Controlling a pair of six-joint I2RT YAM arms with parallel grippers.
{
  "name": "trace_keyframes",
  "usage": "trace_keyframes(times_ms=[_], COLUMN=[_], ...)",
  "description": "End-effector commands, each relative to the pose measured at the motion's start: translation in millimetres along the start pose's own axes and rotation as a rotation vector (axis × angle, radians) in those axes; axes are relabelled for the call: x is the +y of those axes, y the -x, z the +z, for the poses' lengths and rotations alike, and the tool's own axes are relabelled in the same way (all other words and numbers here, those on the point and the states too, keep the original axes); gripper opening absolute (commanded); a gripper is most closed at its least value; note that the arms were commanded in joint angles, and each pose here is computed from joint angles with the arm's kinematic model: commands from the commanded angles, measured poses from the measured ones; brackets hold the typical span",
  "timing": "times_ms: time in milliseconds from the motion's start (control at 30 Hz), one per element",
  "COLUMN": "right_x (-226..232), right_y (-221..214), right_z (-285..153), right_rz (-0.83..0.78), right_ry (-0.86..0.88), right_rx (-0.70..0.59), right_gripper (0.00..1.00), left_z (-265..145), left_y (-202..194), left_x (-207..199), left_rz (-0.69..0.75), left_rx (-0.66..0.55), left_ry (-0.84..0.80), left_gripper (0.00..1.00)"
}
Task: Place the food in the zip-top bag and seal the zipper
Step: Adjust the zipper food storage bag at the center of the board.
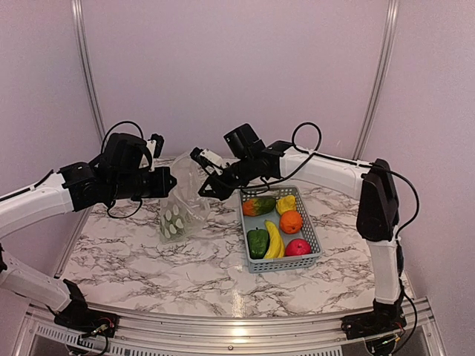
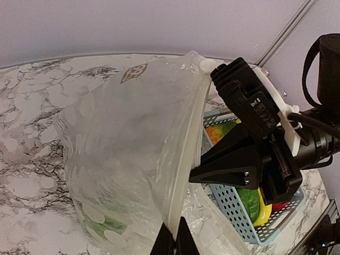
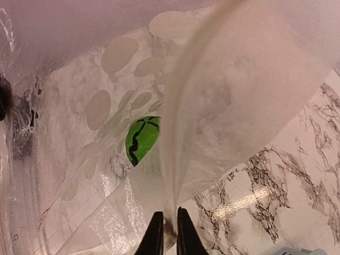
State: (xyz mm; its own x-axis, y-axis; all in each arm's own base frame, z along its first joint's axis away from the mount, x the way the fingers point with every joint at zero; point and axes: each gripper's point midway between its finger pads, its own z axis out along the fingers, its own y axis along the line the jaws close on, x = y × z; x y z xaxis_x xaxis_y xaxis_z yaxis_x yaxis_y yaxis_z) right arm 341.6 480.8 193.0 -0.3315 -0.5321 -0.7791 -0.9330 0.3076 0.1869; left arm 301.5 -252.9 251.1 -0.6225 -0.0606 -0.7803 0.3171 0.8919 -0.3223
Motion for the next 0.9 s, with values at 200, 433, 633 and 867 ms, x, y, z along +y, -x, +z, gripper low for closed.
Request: trace_keyframes(times_ms=[200, 433, 633, 867], right_x=[-9.4, -25.1, -9.2, 7.1], right_y=[-2.9, -23.8, -7.5, 7.6], right_z=[-59.1, -64.2, -67.0, -97.9], right_rz=[0.146, 0.227, 0.169, 0.035], right_ry=[-0.122, -0.219, -0.117, -0.082], right_rx=[0.007, 0.036, 0.008, -0.026], right_gripper=[0.0, 0.0, 0.03, 0.34], left_z=[6.4, 12.1, 9.6, 1.9], left_y=[1.7, 5.8, 12.2, 19.3], left_x=[25.6, 21.1, 10.8, 4.1], left_rz=[0.033, 0.039, 0.052, 0.066], left_rx=[-0.017, -0.023, -0.026, -0.034], left_ry=[0.16, 0.15, 0.106, 0.075], left_gripper=[0.0, 0.0, 0.0, 0.0])
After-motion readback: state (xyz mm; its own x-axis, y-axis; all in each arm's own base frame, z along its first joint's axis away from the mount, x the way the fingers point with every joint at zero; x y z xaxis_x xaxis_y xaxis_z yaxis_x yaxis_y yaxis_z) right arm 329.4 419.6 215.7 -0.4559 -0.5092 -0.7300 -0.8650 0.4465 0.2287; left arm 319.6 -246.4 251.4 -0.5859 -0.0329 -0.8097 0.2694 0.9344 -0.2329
